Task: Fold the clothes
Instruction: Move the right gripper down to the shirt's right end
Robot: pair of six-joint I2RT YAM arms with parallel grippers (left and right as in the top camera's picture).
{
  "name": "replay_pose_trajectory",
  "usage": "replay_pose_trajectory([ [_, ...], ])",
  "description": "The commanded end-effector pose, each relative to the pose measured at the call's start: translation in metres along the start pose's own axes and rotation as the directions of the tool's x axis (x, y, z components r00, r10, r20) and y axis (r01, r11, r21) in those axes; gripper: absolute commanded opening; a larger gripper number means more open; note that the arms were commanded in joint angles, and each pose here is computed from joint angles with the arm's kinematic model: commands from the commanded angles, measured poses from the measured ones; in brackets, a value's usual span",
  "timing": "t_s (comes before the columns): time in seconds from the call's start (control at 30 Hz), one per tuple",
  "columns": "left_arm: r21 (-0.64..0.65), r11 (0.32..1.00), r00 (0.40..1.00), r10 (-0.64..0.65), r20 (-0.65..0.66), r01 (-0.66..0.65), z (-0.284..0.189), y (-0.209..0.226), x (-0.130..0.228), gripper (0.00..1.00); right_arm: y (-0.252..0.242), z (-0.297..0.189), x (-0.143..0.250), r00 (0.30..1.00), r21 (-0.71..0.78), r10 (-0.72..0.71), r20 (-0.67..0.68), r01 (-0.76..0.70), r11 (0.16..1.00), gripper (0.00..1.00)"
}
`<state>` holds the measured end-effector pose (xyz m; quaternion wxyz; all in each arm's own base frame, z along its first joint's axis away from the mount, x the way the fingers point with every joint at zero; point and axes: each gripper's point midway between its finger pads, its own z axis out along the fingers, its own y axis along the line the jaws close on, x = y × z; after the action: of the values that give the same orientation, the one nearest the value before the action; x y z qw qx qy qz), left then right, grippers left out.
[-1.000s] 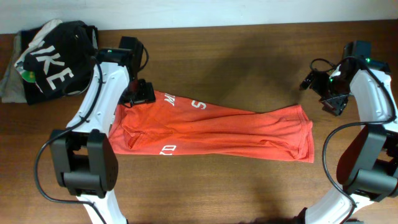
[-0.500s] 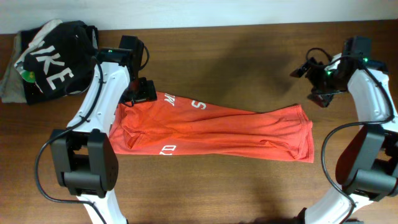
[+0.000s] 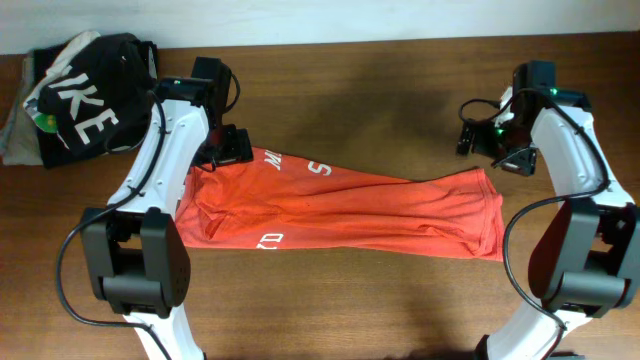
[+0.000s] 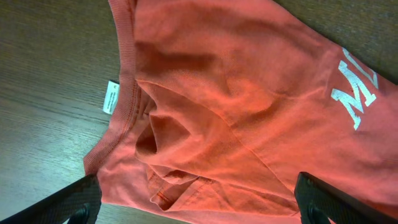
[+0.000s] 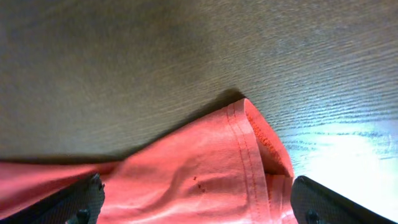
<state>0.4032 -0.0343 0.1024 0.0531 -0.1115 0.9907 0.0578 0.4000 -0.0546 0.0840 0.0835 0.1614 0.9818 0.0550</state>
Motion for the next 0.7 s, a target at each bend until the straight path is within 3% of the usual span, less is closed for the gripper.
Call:
replay_pose_trajectory([
  [0.0,0.020,1.000,1.000,-0.005,0.007,0.005,-0.006,-0.002,-0.001,0.99,-0.019,0.016,0.006,0.998,-0.029,-0.001,-0.058,-0.001,1.000,0.99],
  [0.1,0.019,1.000,1.000,-0.004,0.004,0.004,-0.006,-0.002,0.000,0.99,-0.053,0.015,0.010,0.994,-0.039,0.072,-0.087,-0.075,0.996,0.99],
  [0.2,0.020,1.000,1.000,-0.005,0.004,0.004,-0.006,-0.002,0.000,0.99,-0.052,0.004,0.024,0.993,-0.253,-0.011,-0.118,-0.019,0.967,0.99],
  [0.4,0.023,1.000,1.000,-0.005,0.003,0.005,-0.006,-0.003,0.000,0.99,-0.055,0.035,0.074,0.970,-0.288,0.011,-0.243,-0.083,0.954,0.99],
  [0.67,0.032,0.999,1.000,-0.007,0.016,0.007,-0.006,-0.005,-0.003,0.99,-0.028,0.055,0.108,0.955,-0.423,0.018,-0.296,-0.148,0.894,0.99],
])
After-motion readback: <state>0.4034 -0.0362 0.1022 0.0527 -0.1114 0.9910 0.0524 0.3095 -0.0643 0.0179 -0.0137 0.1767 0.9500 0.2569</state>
